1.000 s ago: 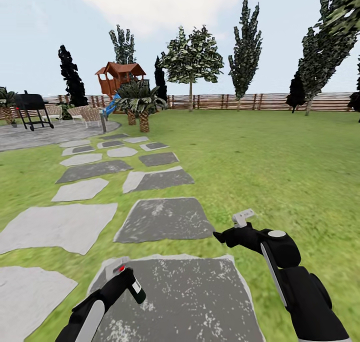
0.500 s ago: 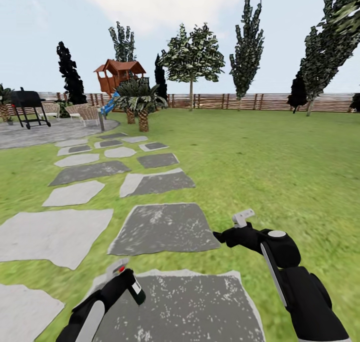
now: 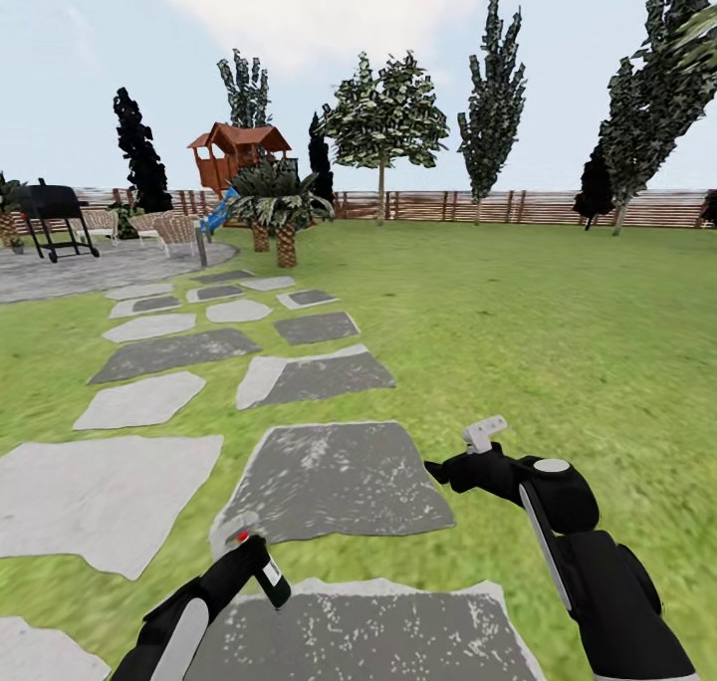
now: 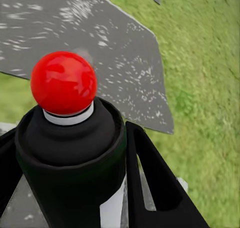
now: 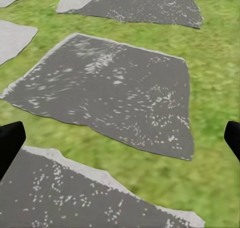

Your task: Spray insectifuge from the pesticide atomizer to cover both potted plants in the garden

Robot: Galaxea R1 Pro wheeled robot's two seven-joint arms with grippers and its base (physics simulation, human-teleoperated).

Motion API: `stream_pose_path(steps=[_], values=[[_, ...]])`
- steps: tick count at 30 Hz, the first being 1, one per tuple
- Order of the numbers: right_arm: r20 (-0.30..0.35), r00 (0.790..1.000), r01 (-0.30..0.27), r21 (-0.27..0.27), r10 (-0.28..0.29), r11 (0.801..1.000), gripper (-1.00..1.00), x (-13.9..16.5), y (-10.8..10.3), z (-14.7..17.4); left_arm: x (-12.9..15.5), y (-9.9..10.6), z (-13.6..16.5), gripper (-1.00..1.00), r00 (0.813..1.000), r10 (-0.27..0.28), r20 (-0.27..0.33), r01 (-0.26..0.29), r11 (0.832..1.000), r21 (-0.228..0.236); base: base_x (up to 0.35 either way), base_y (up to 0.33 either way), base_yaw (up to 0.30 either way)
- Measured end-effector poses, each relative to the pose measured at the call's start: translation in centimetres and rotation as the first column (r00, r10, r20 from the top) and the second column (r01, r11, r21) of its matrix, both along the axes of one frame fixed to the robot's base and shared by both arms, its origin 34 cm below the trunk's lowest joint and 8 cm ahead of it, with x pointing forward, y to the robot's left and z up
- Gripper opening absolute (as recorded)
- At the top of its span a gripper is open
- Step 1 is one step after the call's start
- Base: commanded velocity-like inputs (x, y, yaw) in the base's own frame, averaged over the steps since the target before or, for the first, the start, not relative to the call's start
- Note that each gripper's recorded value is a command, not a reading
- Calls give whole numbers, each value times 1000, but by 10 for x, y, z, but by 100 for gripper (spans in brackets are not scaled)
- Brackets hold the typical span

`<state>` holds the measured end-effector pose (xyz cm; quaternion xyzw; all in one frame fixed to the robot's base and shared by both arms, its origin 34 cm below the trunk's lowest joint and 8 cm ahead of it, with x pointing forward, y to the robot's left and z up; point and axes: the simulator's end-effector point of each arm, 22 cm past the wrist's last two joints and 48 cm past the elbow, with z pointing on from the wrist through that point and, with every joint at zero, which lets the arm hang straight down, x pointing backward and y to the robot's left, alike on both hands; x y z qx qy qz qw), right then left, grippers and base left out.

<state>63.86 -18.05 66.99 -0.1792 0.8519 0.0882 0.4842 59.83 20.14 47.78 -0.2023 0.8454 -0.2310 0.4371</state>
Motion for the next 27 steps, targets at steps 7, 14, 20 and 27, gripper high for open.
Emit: stream_pose_path(steps=[7, 14, 20, 27], values=[[-1, 1000, 0, 0, 0, 1000, 100, 0, 0, 0, 0, 0, 0, -100, 1000, 0, 0, 0, 1000, 0, 336, 102, 0], [-1, 1000, 0, 0, 0, 1000, 100, 0, 0, 0, 0, -1, 0, -100, 1000, 0, -1, 0, 1000, -1, 336, 96, 0], [0, 1000, -1, 0, 1, 1000, 100, 0, 0, 0, 0, -1, 0, -100, 1000, 1, -1, -1, 1000, -1, 336, 86, 0], [0, 1000, -1, 0, 1, 1000, 100, 0, 0, 0, 0, -1, 0, -100, 1000, 0, -1, 0, 1000, -1, 336, 84, 0]])
